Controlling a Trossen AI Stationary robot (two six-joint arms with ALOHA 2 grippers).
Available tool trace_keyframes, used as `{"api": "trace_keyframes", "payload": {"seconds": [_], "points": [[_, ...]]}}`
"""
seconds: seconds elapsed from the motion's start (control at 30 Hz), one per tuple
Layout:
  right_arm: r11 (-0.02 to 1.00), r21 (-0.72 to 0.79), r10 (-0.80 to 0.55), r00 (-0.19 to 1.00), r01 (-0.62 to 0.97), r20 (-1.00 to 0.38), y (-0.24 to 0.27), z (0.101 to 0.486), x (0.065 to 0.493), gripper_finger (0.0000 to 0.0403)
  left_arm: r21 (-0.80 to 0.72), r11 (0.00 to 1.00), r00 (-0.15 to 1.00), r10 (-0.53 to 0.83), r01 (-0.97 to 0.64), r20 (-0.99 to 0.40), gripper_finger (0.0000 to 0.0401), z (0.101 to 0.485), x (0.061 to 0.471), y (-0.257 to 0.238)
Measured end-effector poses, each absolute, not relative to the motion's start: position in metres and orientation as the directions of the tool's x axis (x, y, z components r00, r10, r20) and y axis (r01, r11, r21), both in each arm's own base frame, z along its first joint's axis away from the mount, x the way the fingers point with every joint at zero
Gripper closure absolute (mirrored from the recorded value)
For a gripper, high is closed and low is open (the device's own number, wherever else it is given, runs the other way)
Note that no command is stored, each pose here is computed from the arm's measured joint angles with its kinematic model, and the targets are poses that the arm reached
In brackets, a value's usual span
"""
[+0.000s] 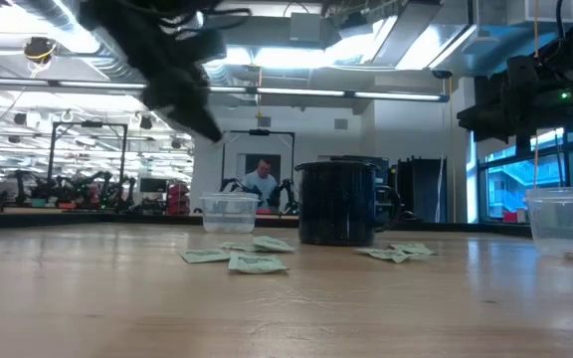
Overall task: Pick and place items into bin
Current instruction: Put the green stevia packet into the top transparent bin
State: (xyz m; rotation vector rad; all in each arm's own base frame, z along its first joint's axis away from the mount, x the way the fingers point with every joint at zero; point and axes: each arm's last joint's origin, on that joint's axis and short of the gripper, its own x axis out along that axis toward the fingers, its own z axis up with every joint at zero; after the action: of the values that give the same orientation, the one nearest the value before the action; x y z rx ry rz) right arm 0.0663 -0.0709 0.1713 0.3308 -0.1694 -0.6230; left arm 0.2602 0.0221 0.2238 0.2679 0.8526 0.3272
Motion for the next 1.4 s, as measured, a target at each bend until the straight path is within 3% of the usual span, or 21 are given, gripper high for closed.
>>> {"api": "trace_keyframes", "payload": {"seconds": [0.13,0.33,0.9,1.23,1.4], "points": [[0.765,0.339,-0.597,0.801,0.547,0.055,-0.071,0.171,0.066,0.0308,0.404,0.893,0.553,0.442,-0.199,-0.706,0.0399,0.232,0.267,0.058],[0.754,0.338,-0.613,0.789,0.564,0.052,-0.071,0.171,0.066,0.0308,0.374,0.915,0.497,0.399,-0.153,-0.771,0.0399,0.215,0.281,0.089],[0.750,0.339,-0.618,0.785,0.568,0.050,-0.072,0.171,0.066,0.0308,0.485,0.850,0.274,0.526,-0.205,-0.805,0.0390,0.167,0.304,0.120],[0.750,0.339,-0.618,0.785,0.569,0.050,-0.072,0.171,0.066,0.0308,0.489,0.841,0.349,0.541,-0.232,-0.765,0.0315,0.195,0.299,0.111],[0.750,0.339,-0.617,0.785,0.568,0.051,-0.072,0.171,0.066,0.0308,0.419,0.887,0.501,0.457,-0.194,-0.735,0.0300,0.228,0.292,0.091]]}}
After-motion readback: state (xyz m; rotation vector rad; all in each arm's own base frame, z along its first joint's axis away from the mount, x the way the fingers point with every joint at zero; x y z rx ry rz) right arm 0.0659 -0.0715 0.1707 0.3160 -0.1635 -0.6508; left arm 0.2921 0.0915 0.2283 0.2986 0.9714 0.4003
